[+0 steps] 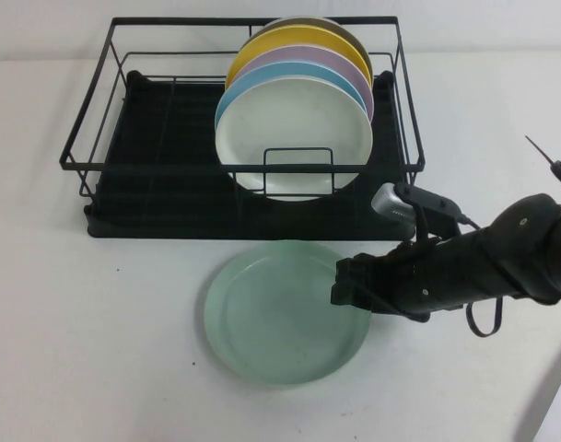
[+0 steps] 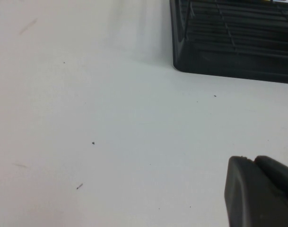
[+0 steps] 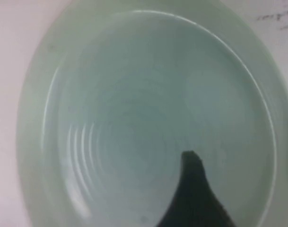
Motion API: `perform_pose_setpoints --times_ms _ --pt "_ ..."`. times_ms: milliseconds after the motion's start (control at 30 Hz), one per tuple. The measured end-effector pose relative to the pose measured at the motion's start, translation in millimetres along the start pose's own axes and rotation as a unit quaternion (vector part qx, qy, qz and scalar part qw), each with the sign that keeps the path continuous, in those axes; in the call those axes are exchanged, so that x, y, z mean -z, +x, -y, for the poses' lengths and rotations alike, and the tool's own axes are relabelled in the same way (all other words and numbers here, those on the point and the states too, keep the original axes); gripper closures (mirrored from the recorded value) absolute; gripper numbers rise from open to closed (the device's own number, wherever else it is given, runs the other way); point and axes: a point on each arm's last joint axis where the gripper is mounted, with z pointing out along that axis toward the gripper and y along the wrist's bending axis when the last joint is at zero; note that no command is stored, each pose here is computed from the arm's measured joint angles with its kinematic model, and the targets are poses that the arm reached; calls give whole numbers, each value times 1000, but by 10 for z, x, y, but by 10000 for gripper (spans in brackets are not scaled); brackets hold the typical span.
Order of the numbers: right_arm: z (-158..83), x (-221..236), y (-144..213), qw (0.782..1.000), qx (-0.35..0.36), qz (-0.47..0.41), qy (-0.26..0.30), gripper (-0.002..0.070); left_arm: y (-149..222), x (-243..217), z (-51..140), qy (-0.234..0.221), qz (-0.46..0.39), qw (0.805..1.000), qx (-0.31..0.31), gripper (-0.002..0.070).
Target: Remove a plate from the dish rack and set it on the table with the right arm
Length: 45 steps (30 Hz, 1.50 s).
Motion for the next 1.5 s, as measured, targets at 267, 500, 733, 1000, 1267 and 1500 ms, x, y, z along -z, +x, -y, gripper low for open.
perform_pose_setpoints --times_ms 267,500,733,1000,1267,1500 --pt "-103 257 -60 997 71 31 4 251 0 0 0 0 0 1000 0 680" --pt "-428 990 18 984 167 48 -42 468 0 0 0 0 0 1000 0 680" --pt "-572 1623 252 962 263 43 -57 679 0 0 0 0 0 1000 0 680" --pt "-504 1857 531 951 304 -9 -52 693 0 0 0 0 0 1000 0 680" --pt "-407 1864 565 940 340 -32 -9 694 0 0 0 0 0 1000 0 680" --pt "-146 1856 613 938 342 31 41 694 0 0 0 0 0 1000 0 680"
